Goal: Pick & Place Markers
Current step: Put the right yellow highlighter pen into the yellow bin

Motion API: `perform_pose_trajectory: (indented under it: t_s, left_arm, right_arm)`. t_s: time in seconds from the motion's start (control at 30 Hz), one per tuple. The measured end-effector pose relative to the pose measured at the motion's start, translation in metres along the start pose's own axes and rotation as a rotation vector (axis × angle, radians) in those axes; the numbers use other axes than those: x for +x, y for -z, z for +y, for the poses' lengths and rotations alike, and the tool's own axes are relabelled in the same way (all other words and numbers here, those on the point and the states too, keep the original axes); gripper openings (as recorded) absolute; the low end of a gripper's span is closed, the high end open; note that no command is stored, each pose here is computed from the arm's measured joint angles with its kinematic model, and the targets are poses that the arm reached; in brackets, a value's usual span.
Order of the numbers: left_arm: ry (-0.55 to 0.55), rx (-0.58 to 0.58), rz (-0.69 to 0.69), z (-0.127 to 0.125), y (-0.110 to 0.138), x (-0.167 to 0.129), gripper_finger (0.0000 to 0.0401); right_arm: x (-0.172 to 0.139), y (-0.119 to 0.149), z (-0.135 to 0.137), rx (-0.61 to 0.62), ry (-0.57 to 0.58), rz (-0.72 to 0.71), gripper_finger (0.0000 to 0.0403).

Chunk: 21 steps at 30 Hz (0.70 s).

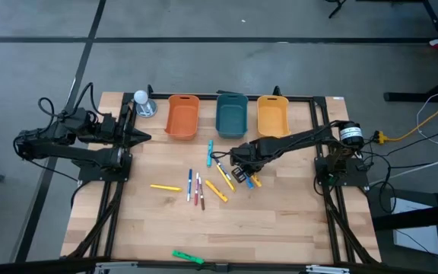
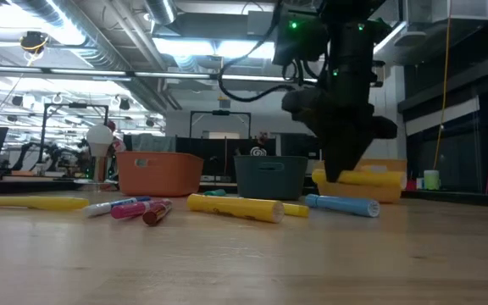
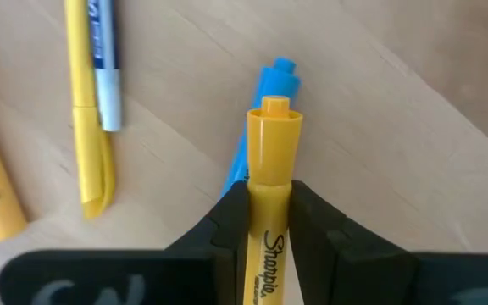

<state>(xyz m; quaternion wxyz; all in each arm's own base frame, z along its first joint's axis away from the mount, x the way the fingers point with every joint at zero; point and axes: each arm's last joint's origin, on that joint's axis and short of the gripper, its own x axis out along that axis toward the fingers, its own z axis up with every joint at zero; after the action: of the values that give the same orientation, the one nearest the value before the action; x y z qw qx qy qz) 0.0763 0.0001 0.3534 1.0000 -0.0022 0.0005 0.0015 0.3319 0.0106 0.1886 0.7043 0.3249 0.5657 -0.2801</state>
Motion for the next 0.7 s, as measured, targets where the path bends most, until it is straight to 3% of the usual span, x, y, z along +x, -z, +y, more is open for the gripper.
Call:
perform_pose_trajectory:
  t_s: [0.7]
  left_arm:
    - [0.000, 0.000, 0.000, 0.000, 0.000, 0.000, 0.0012]
  right_arm:
    - [-0.073, -0.004, -0.024, -0.026, -0.042, -0.232, 0.0065]
